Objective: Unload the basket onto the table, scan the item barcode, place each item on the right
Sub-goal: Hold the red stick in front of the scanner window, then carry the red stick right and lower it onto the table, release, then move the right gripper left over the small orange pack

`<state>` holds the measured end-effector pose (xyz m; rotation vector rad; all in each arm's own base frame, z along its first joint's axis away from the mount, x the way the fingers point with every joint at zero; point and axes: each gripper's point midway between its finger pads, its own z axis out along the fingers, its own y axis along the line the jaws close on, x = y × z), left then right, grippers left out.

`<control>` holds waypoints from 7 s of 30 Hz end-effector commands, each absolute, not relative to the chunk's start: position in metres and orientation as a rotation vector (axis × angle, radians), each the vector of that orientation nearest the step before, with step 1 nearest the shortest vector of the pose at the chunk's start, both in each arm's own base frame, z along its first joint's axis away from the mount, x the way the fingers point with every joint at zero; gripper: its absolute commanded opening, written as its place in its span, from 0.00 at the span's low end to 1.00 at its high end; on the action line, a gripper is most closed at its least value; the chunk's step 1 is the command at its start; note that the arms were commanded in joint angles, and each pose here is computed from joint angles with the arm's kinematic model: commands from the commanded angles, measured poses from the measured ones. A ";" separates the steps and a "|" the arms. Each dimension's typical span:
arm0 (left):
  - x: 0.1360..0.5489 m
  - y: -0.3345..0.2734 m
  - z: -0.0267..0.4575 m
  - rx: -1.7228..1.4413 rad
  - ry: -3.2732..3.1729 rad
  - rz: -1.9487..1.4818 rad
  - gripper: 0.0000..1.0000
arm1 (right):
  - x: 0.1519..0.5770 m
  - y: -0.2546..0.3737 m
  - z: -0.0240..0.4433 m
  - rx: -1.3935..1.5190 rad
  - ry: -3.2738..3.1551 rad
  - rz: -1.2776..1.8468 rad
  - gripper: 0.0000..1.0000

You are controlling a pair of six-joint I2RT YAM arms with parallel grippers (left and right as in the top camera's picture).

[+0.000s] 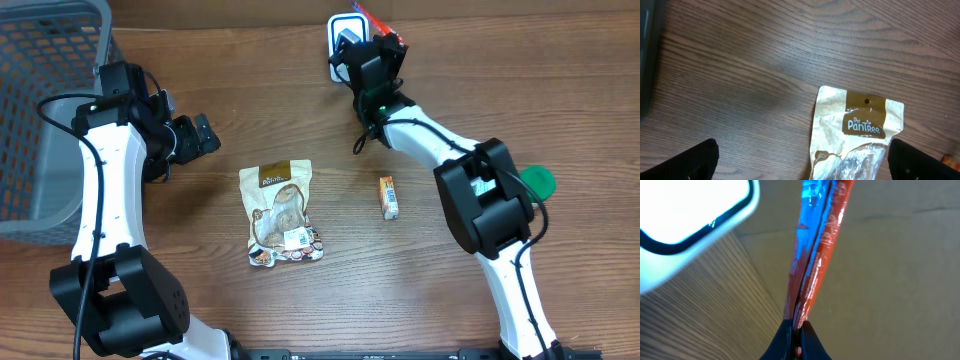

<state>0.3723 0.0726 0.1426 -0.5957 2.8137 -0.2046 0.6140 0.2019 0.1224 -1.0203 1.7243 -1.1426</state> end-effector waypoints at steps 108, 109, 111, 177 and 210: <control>0.377 0.074 0.149 -0.550 2.801 -0.188 1.00 | 0.517 0.175 0.335 -0.367 1.783 -0.907 0.04; 0.377 0.074 0.149 -0.550 2.801 -0.188 1.00 | 0.509 0.171 0.339 -0.328 1.804 -0.862 0.04; 0.377 0.074 0.149 -0.549 2.802 -0.188 0.99 | 0.492 0.159 0.341 -0.225 1.869 -0.743 0.04; 0.377 0.074 0.149 -0.549 2.801 -0.188 1.00 | 0.303 0.185 0.051 0.024 3.045 0.590 0.50; 0.377 0.074 0.149 -0.550 2.801 -0.188 1.00 | 0.304 0.238 0.051 -0.277 2.872 0.377 0.49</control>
